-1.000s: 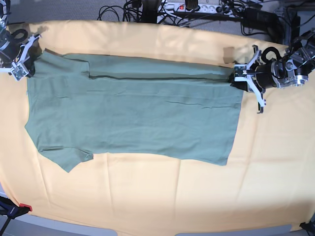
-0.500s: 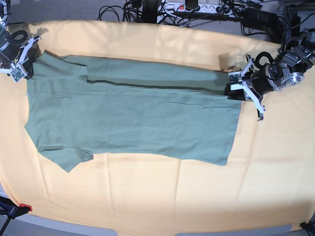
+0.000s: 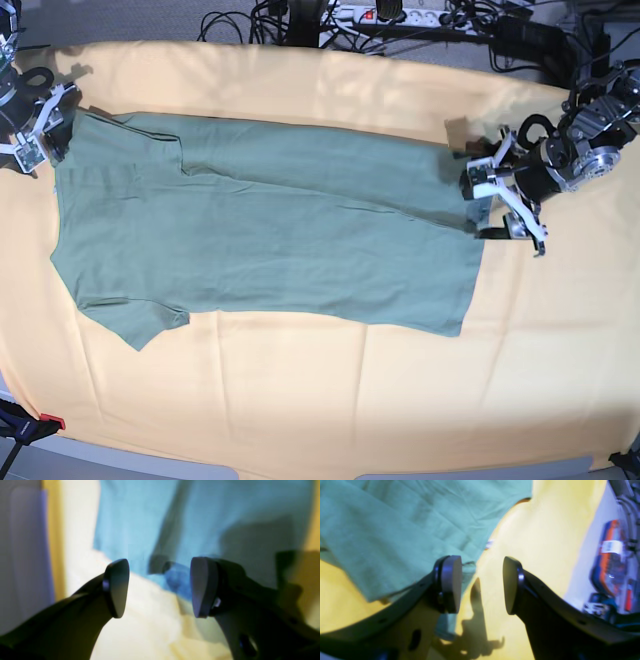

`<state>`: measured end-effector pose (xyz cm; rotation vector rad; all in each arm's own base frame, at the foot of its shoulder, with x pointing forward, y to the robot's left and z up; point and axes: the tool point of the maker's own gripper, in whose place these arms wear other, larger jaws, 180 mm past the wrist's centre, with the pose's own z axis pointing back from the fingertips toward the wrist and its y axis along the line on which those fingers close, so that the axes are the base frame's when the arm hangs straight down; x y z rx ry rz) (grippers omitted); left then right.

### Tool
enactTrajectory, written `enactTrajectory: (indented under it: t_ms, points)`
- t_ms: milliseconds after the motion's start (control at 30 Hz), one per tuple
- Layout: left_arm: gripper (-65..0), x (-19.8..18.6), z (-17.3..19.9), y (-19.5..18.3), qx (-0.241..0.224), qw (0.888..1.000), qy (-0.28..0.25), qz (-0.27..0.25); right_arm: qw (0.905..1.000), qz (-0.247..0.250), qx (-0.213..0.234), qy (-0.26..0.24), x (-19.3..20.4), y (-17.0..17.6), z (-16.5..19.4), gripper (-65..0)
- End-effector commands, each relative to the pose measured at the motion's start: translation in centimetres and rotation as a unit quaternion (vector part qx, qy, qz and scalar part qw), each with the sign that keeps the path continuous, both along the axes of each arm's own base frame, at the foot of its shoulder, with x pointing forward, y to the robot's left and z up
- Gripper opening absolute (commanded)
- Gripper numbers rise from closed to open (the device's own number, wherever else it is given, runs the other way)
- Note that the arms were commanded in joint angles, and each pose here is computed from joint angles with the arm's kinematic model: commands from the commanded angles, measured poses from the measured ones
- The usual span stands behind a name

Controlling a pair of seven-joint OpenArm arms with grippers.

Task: Fold the T-shirt properly
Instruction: 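Fold the shirt side near the left gripper inward with the left gripper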

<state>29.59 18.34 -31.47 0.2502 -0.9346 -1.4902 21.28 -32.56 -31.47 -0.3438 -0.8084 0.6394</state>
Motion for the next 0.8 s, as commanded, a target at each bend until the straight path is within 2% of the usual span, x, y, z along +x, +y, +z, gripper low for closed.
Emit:
enactTrajectory:
  t_ms: [0, 67, 167, 267, 333, 500, 767]
  points:
    - [-26.1, 1.0, 1.4, 0.7, 0.007, 1.0, -0.022, 0.007, 0.9997, 0.007, -0.012, -0.022, 1.0, -0.2, 1.3, -36.1]
    - [-26.1, 1.1, 1.4, 1.1, 0.014, 1.0, -0.021, 0.013, 0.9997, 0.01, -0.014, -0.017, 1.1, 0.0, 1.4, -36.1]
    - [-26.1, 0.1, 0.6, 1.6, 0.027, 1.0, 0.014, 0.003, 0.9974, 0.066, -0.008, 0.03, 0.0, 2.4, 0.8, -36.3]
    - [-26.1, -1.1, -0.3, 1.9, 0.044, 0.998, 0.051, -0.016, 0.9872, 0.127, -0.005, 0.097, -1.9, 4.5, -0.3, -36.3]
    - [-26.1, -1.6, -0.6, 2.1, 0.051, 0.996, 0.065, -0.023, 0.9807, 0.146, -0.003, 0.13, -3.0, 5.0, -1.0, -36.3]
    - [-26.1, -1.7, -0.5, 1.9, 0.048, 0.996, 0.065, -0.026, 0.983, 0.115, -0.03, 0.14, -3.1, 3.1, -1.5, -36.3]
    - [-26.1, -1.7, -0.4, 1.5, 0.038, 0.997, 0.064, -0.034, 0.972, 0.111, -0.041, 0.203, -5.1, 0.5, -3.8, -36.3]
